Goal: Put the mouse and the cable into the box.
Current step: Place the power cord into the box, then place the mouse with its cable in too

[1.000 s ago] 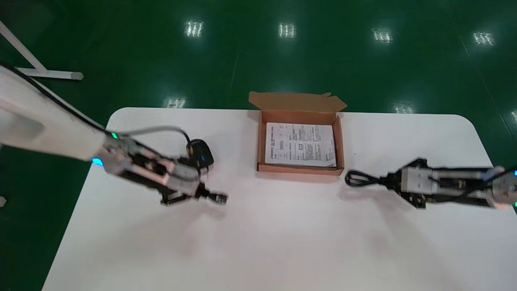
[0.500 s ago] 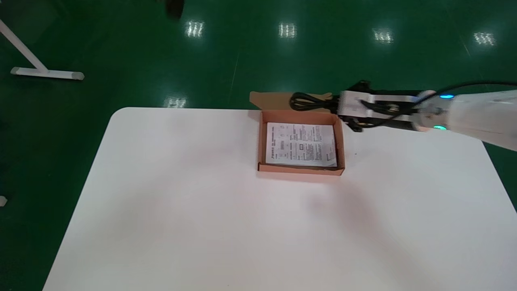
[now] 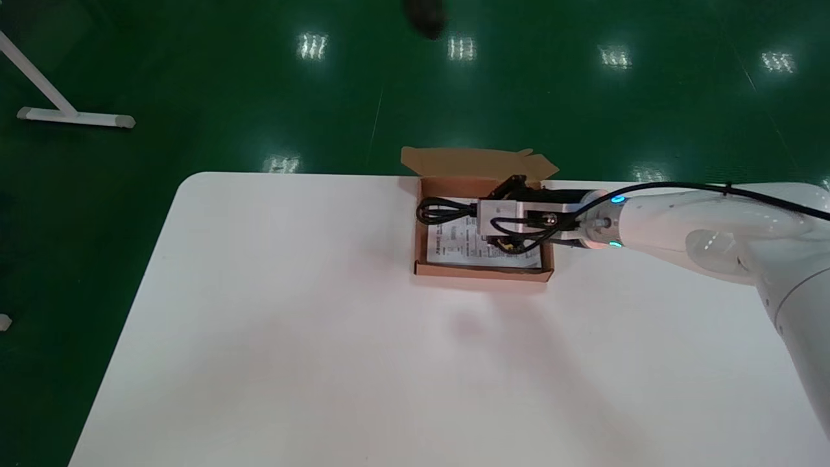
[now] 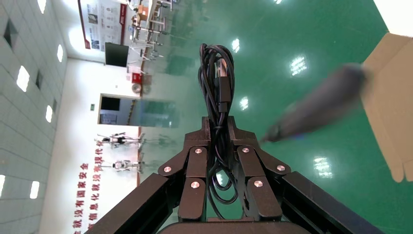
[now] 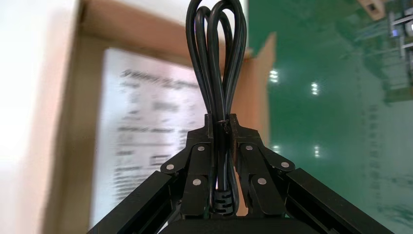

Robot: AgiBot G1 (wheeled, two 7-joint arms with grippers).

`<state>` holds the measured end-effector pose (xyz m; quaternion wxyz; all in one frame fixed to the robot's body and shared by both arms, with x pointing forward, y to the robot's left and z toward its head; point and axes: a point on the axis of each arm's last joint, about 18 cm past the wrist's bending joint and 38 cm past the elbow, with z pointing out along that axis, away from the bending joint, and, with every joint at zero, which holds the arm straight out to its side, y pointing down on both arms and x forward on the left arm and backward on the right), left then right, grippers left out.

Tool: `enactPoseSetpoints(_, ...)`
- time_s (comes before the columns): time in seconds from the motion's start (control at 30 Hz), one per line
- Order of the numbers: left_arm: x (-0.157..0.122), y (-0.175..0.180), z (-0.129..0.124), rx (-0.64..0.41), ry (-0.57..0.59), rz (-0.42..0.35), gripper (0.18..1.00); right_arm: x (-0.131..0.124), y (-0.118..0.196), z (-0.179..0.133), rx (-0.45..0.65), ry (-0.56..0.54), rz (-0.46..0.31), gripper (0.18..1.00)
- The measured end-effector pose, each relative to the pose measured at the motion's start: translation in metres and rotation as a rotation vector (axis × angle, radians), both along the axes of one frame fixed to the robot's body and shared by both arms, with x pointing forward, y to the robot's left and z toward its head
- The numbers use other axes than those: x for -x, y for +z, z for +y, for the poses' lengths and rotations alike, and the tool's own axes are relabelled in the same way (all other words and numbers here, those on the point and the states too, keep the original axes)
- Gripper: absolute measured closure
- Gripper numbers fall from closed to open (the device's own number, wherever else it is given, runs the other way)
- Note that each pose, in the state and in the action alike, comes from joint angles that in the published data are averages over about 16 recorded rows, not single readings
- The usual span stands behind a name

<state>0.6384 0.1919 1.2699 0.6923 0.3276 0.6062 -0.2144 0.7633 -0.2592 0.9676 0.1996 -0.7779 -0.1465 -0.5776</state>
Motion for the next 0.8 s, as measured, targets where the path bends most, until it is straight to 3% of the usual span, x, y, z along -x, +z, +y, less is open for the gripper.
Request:
enactPoseSetpoints(0.4,-0.010,-0.007,-0.009,-0.012,0.007,-0.024,0.946,0.001,-0.007,-0.008,-0.001,-0.017,0.022,0.914)
enactPoseSetpoints(0.8,-0.043,-0.077,-0.038,-0.002,-0.056,0.088,0.946,0.017,0.055,-0.085,-0.186,-0.144,-0.051,0.732)
